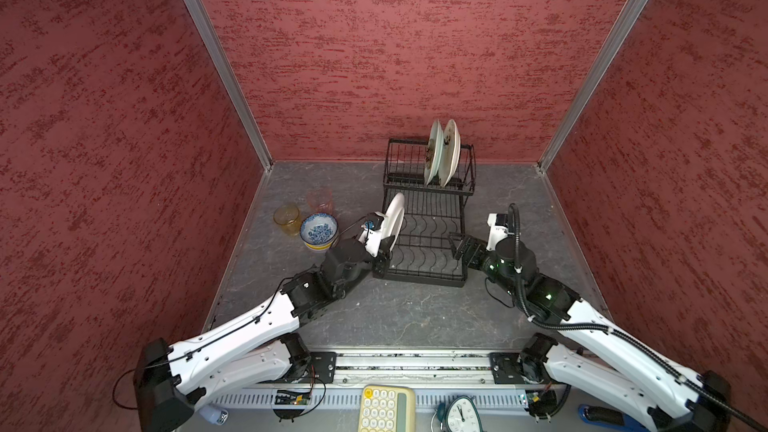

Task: Unload the mixed dishes from the dish rack
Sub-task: 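Pull the watermelon plate out of the rack toward the robot with left gripper, then tilt the plate down while the right gripper grasps its far rim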

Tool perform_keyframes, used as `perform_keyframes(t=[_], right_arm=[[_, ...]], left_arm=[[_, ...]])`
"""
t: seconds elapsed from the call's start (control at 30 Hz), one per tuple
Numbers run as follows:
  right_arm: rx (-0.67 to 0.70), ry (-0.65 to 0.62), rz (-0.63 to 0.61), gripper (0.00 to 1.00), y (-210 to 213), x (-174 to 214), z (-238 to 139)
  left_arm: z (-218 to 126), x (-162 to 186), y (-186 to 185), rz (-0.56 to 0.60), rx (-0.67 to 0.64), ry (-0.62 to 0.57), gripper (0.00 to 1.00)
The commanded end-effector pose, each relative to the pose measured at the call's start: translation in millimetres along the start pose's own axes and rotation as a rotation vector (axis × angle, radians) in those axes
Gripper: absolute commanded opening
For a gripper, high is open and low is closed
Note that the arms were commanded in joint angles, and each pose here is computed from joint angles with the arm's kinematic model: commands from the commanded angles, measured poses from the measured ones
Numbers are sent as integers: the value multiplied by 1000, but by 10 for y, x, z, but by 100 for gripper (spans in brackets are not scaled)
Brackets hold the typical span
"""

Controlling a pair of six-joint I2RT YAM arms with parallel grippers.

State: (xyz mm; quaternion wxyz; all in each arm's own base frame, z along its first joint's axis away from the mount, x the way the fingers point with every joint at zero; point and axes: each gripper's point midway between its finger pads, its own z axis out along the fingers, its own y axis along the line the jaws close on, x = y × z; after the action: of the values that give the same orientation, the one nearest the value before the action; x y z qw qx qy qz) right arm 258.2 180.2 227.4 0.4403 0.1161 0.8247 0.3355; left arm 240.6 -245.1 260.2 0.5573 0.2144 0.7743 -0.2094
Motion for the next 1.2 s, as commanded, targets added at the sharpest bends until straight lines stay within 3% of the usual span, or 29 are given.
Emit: perform_keyframes(t=[0.0,0.37,0.63,0.9,1.17], right_arm=[[-41,68,79,99,133,35,-41],[-85,65,152,99,286,-124,-84],[-124,95,178,99,387,-170,-20],[-148,94,189,99,438,-267,-36],[-183,148,229,99,454,-174,38]], left_arm=[[-47,-350,-93,26,4,-140,0],[164,-116,-326,187,-20,-128,0],[208,-90,-635,280,37,-168,0],[301,-38,-857,435,16,-166,0],[375,-97,-1009,490,6,-201,0]])
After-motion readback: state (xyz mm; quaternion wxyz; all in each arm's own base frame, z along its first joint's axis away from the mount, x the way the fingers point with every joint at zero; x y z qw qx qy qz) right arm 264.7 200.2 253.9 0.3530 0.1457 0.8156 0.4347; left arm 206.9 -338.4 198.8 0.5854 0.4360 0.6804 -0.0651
